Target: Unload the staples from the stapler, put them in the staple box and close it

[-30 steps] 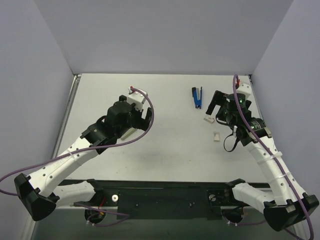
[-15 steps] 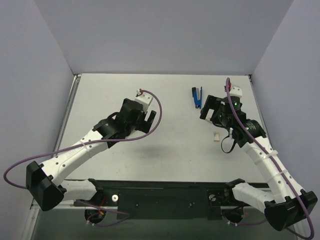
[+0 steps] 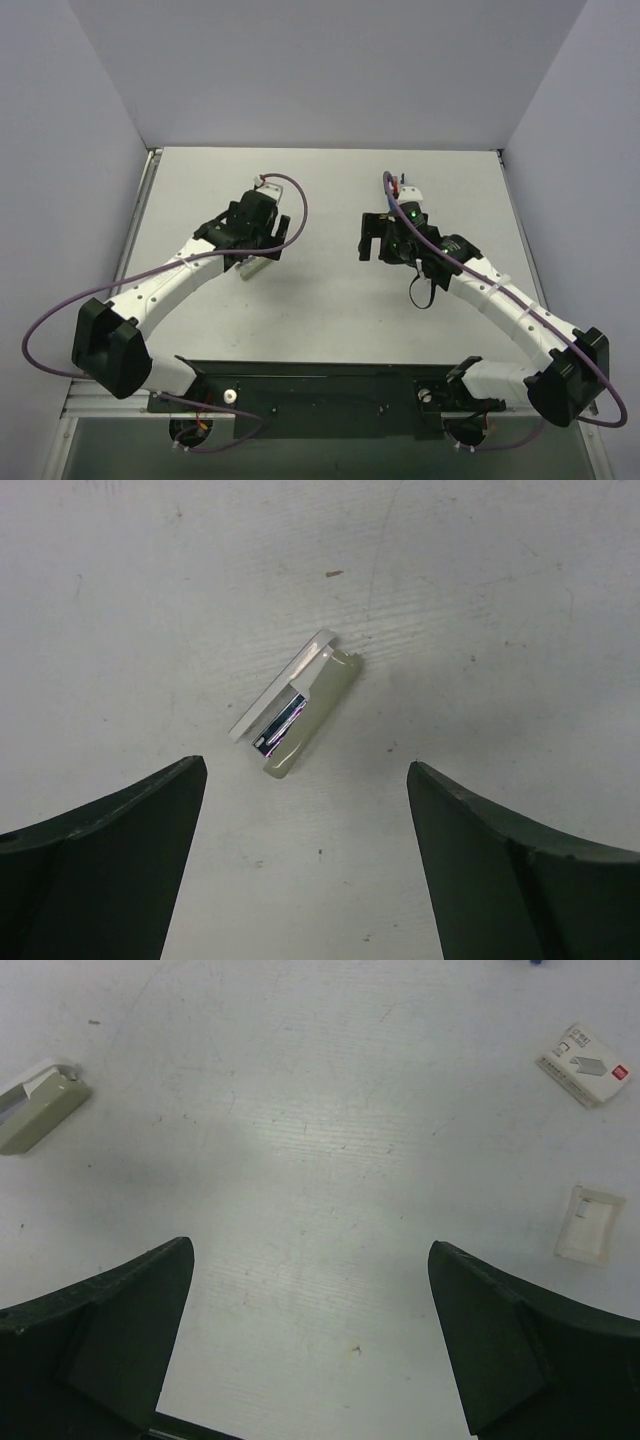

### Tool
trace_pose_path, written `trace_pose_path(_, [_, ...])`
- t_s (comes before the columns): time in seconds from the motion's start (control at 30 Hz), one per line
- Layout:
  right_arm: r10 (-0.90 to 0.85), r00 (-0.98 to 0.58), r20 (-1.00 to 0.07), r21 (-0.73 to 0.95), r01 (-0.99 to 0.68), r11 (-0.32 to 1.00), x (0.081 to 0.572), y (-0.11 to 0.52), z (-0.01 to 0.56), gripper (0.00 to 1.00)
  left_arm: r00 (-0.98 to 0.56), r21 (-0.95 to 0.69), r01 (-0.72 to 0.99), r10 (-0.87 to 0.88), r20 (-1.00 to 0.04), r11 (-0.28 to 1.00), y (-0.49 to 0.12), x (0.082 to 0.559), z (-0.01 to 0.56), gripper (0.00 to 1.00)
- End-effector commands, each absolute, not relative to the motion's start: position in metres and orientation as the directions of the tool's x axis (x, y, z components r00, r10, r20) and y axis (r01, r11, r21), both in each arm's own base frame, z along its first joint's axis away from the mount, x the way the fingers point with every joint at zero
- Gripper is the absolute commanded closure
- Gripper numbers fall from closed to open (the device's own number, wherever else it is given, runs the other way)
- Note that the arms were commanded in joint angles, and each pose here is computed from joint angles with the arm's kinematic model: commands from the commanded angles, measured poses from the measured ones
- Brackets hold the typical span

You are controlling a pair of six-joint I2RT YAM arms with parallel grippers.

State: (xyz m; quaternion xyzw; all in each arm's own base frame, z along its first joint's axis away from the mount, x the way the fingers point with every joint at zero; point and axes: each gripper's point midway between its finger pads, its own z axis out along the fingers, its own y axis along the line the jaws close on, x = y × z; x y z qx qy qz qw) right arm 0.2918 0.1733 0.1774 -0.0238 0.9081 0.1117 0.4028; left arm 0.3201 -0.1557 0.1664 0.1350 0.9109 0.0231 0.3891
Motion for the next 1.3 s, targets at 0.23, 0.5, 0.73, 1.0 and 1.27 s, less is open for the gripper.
trace_pose_path(0.23, [0.039, -0.69, -0.723, 0.236, -0.194, 0.952, 0.284, 0.202, 0.157, 0.03, -0.784, 0.193, 0.136, 0.224, -0.579, 0.972, -0.126, 0.338, 0.113, 0.25])
trace_pose_path(0.5, [0.024, -0.691, -0.723, 0.249, -0.228, 0.941, 0.28, 0.208, 0.153, 0.03, -0.829, 0.223, 0.11, 0.213, -0.517, 0.969, -0.109, 0.348, 0.09, 0.44])
trace_pose_path(0.73, [0.037, -0.673, -0.739, 0.267, -0.241, 0.933, 0.279, 0.21, 0.16, 0.03, -0.858, 0.227, 0.064, 0.169, -0.485, 0.972, -0.093, 0.358, 0.077, 0.54])
trace_pose_path(1.0, [0.041, -0.678, -0.734, 0.277, -0.244, 0.929, 0.276, 0.21, 0.156, 0.03, -0.871, 0.211, -0.032, 0.077, -0.486, 0.977, -0.072, 0.371, 0.071, 0.65])
trace_pose_path(1.27, [0.042, -0.675, -0.736, 0.283, -0.251, 0.926, 0.275, 0.211, 0.158, 0.03, -0.911, 0.233, -0.008, 0.089, -0.403, 0.972, -0.072, 0.366, 0.046, 0.78])
